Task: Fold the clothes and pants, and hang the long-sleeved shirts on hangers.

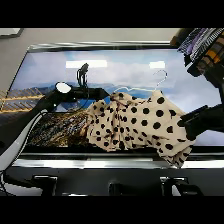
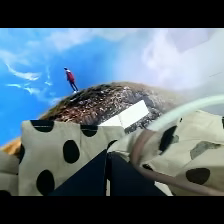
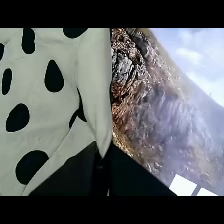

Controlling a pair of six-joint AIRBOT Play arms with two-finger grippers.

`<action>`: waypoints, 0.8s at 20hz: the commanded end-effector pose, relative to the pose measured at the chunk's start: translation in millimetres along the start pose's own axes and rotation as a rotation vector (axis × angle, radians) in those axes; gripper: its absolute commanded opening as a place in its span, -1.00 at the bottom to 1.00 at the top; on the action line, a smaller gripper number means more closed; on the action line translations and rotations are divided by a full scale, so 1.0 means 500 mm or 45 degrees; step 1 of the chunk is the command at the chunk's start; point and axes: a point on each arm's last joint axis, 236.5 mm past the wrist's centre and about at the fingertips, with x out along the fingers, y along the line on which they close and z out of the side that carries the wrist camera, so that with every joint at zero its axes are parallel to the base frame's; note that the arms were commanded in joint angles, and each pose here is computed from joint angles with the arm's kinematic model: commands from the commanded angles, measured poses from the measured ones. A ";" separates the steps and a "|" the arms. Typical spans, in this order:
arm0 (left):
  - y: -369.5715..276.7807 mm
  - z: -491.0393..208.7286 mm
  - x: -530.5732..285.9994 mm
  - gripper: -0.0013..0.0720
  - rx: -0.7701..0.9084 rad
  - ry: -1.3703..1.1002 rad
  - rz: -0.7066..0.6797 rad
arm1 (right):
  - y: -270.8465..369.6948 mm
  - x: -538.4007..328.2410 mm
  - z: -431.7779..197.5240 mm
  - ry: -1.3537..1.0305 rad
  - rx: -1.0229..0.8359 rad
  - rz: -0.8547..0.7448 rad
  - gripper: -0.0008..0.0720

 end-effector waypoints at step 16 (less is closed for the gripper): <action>-0.005 0.034 -0.018 -0.91 0.046 0.008 0.047 | 0.008 -0.056 0.018 -0.058 -0.098 -0.037 -0.90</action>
